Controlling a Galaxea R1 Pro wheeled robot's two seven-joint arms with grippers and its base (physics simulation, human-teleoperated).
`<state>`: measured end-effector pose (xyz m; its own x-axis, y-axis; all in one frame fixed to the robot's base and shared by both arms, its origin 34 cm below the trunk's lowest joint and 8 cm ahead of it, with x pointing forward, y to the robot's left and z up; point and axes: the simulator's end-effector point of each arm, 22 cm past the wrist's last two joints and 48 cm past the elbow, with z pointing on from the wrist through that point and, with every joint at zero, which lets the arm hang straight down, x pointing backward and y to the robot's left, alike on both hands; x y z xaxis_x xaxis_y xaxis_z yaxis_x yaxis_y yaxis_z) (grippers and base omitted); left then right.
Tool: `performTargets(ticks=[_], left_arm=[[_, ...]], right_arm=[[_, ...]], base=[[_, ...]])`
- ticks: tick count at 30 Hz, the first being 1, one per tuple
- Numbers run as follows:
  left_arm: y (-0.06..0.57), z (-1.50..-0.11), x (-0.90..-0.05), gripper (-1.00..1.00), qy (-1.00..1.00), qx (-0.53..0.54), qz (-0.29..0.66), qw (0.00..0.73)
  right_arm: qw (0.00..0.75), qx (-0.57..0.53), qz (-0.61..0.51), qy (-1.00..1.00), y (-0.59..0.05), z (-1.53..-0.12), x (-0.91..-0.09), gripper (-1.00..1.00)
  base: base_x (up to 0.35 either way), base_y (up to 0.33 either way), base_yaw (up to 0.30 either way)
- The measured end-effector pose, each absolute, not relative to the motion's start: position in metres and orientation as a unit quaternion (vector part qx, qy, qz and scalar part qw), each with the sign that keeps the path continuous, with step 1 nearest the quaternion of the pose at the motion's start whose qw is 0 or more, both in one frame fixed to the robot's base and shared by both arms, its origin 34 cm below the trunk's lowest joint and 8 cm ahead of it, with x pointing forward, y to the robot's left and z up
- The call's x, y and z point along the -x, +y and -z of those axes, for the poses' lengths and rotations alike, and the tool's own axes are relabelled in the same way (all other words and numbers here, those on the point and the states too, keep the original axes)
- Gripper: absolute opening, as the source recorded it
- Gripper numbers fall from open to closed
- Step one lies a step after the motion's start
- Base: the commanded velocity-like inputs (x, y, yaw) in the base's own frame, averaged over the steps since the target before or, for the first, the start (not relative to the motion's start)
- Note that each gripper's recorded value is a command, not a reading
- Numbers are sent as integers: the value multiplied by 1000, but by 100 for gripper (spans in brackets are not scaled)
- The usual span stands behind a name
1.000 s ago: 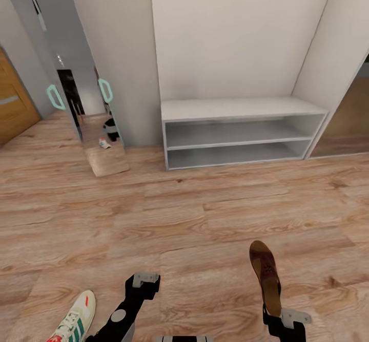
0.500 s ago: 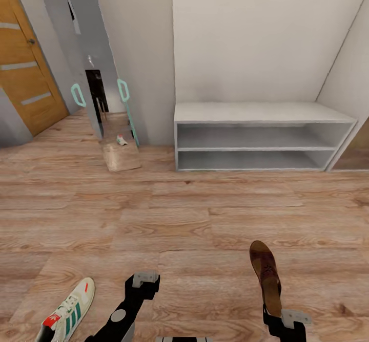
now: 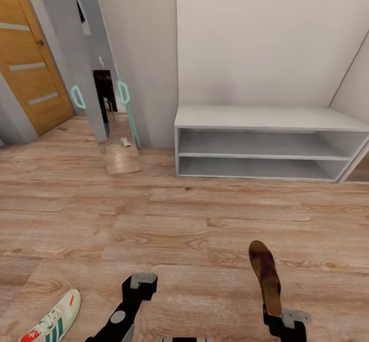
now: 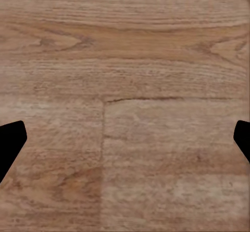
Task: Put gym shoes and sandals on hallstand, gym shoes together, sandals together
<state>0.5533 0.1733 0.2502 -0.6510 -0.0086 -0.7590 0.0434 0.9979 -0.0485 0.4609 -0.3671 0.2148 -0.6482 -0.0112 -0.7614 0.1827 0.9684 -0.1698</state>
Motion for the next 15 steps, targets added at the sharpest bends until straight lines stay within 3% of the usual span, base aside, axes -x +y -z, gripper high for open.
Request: performTargets(ticks=[10, 15], left_arm=[[189, -245, -538, 100, 907, 8, 0, 421], [190, -247, -538, 100, 903, 11, -1, 429]], right_arm=[[421, -5, 44, 906, -348, -213, -466, -100], [421, -4, 39, 906, -343, -213, -466, -100]], base=[[249, -182, 0], [249, -182, 178]])
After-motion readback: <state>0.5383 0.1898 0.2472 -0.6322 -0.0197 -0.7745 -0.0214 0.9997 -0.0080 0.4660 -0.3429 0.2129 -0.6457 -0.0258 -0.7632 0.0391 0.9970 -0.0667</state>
